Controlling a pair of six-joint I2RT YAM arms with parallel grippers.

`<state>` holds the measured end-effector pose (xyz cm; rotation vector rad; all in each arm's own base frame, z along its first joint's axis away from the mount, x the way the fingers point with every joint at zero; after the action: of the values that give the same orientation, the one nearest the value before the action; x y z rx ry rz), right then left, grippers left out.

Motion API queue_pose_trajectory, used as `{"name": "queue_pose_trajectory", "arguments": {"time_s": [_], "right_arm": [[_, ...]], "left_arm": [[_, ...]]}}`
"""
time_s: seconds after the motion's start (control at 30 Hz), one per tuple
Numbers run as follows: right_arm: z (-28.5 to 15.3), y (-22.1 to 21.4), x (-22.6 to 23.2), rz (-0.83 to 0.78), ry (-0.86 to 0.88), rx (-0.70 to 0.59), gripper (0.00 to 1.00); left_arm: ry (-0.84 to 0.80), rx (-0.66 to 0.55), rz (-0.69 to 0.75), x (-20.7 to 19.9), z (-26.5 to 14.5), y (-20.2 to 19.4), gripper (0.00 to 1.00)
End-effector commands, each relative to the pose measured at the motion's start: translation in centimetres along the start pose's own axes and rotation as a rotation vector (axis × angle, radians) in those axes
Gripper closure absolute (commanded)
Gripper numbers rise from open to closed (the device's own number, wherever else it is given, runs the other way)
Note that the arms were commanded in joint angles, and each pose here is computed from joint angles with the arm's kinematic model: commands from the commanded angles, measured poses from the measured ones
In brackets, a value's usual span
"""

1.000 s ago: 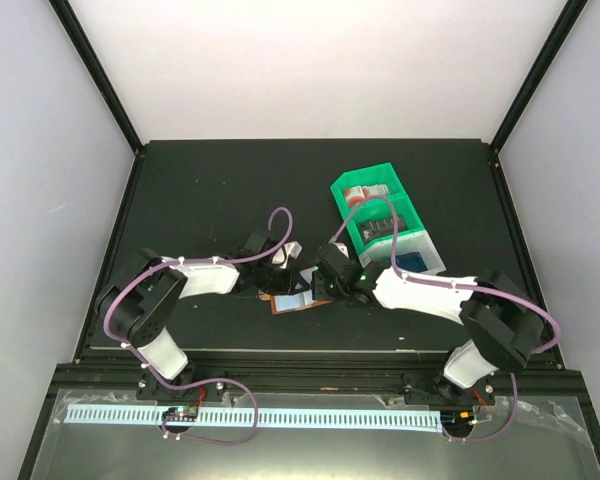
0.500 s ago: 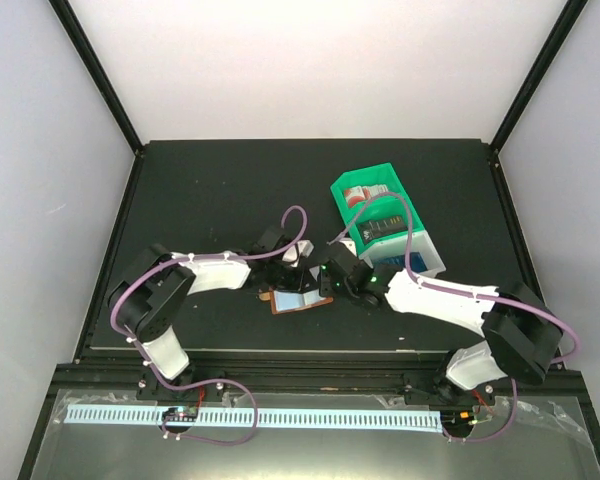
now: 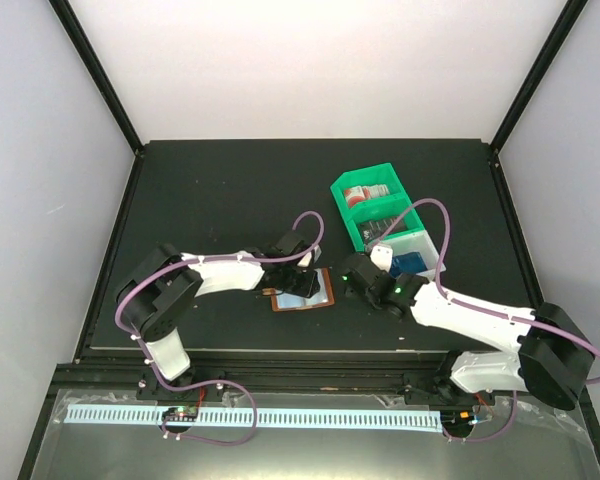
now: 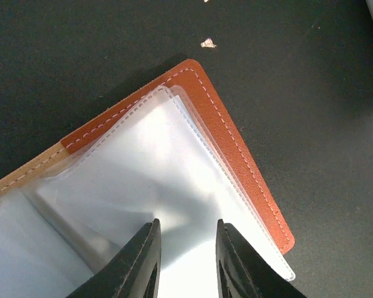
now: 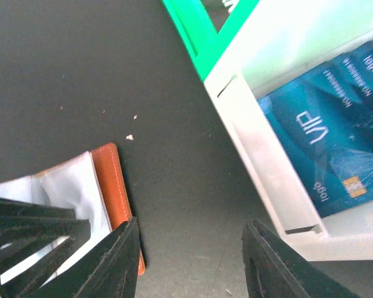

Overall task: Put the credit cards into the card holder
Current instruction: Open the card holder at the center of the board, then adjust the credit card in the storage box.

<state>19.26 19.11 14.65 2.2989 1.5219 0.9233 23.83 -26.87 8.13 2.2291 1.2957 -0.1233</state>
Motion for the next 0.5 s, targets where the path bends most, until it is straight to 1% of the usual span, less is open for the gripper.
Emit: {"name": "queue_pose_trajectory", "arguments": {"time_s": [0.0, 0.13, 0.2, 0.33, 0.47], "right_arm": [[-1.0, 2.1, -0.1, 0.021, -0.012, -0.092, 0.52], [-1.7, 4.1, 0.5, -0.067, -0.004, -0.1, 0.47], [-1.8, 4.9, 0.5, -0.134, -0.006, -0.076, 0.44], [-1.8, 6.3, -1.0, -0.231, -0.082, -0.033, 0.42], [-1.0, 7.6, -3.1, -0.24, -0.113, 0.047, 0.4]], "left_arm": [[0.074, 0.053, 0.019, 0.5, 0.2, -0.8, 0.73], [0.019, 0.012, 0.043, -0.7, -1.1, 0.4, 0.71], [-0.02, -0.009, 0.053, -1.4, -1.7, 1.1, 0.69], [-0.067, -0.033, 0.063, -2.2, -2.5, 1.9, 0.69], [-0.079, -0.053, 0.072, -2.6, -2.9, 2.3, 0.7]]}}
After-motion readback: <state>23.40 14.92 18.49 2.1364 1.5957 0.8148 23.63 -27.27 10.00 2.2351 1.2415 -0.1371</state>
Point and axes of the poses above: each gripper's point midway between its finger pads, its own z axis out along the fingers, its own x axis along the line the jaws close on, y = z × x, the point moved 7 cm from there along -z, back along the fingers, and after that the axes turned 12 degrees about z, right-handed, at the moved point
